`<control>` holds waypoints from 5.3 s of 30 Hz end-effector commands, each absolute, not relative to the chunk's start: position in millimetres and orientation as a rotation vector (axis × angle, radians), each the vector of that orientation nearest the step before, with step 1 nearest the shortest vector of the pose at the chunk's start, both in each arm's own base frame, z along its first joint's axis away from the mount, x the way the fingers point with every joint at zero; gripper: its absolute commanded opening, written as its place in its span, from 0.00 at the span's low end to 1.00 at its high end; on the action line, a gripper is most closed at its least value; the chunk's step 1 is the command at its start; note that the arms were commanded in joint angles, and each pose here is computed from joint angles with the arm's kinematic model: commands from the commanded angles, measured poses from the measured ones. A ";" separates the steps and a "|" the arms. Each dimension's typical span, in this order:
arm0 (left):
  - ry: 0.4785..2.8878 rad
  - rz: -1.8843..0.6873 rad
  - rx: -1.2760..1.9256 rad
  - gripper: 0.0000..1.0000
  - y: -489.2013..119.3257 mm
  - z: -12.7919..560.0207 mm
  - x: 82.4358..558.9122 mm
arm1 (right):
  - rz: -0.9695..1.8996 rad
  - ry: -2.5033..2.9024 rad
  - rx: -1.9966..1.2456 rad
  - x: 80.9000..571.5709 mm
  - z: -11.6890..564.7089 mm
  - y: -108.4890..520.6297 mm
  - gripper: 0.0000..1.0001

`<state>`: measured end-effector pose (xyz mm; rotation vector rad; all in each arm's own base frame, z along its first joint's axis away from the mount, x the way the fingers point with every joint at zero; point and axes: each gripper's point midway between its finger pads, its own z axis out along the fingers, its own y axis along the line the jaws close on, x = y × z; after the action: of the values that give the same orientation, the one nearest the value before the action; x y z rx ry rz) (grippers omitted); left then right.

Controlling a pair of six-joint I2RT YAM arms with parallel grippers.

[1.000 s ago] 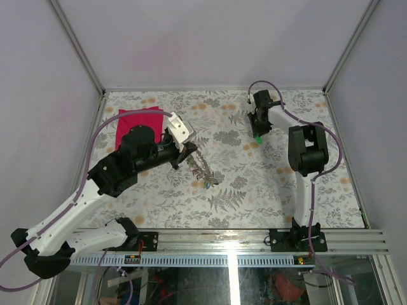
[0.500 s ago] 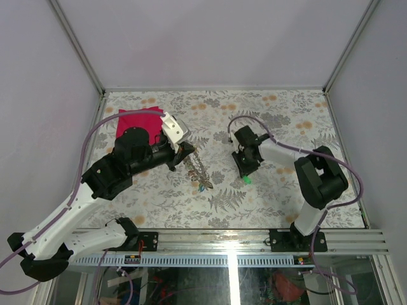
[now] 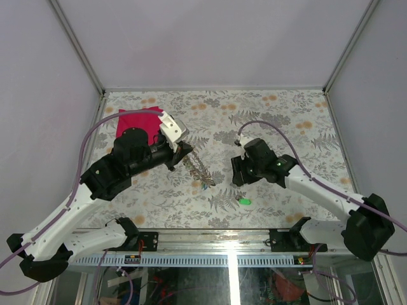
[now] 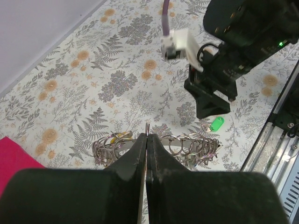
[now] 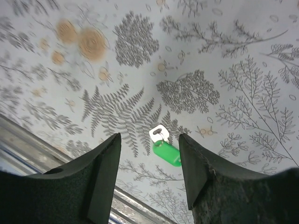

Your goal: Put the keys on the keyring

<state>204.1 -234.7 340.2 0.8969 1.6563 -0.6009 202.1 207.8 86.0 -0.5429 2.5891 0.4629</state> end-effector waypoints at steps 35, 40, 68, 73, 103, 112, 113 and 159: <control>1.579 -0.673 0.821 0.00 -239.6 378.1 202.8 | 0.833 2.880 -0.479 167.3 12.7 202.9 0.46; 1.580 -0.672 0.822 0.00 -239.5 377.2 202.6 | 0.835 2.888 -0.473 167.1 8.3 203.3 0.43; 1.583 -0.660 0.815 0.00 -236.7 376.8 203.1 | 0.819 2.883 -0.519 176.7 8.3 206.4 0.34; 1.587 -0.665 0.816 0.00 -238.4 374.9 203.8 | 0.809 2.894 -0.514 175.2 7.1 204.6 0.33; 1.581 -0.666 0.809 0.00 -235.7 375.6 201.7 | 0.737 2.717 -0.549 190.8 57.0 212.9 0.11; 1.576 -0.677 0.817 0.00 -239.0 375.4 201.9 | 0.731 2.773 -0.561 161.5 49.8 207.5 0.41; 1.576 -0.680 0.817 0.00 -239.6 375.5 201.9 | 0.735 2.778 -0.562 160.3 48.0 208.1 0.42; 1.586 -0.675 0.807 0.00 -237.9 373.7 202.2 | 0.463 2.720 -0.720 160.7 39.1 229.1 0.32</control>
<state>200.7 -238.2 341.3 0.8618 1.6836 -0.6525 148.6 217.0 19.3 -0.7209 2.7964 0.4589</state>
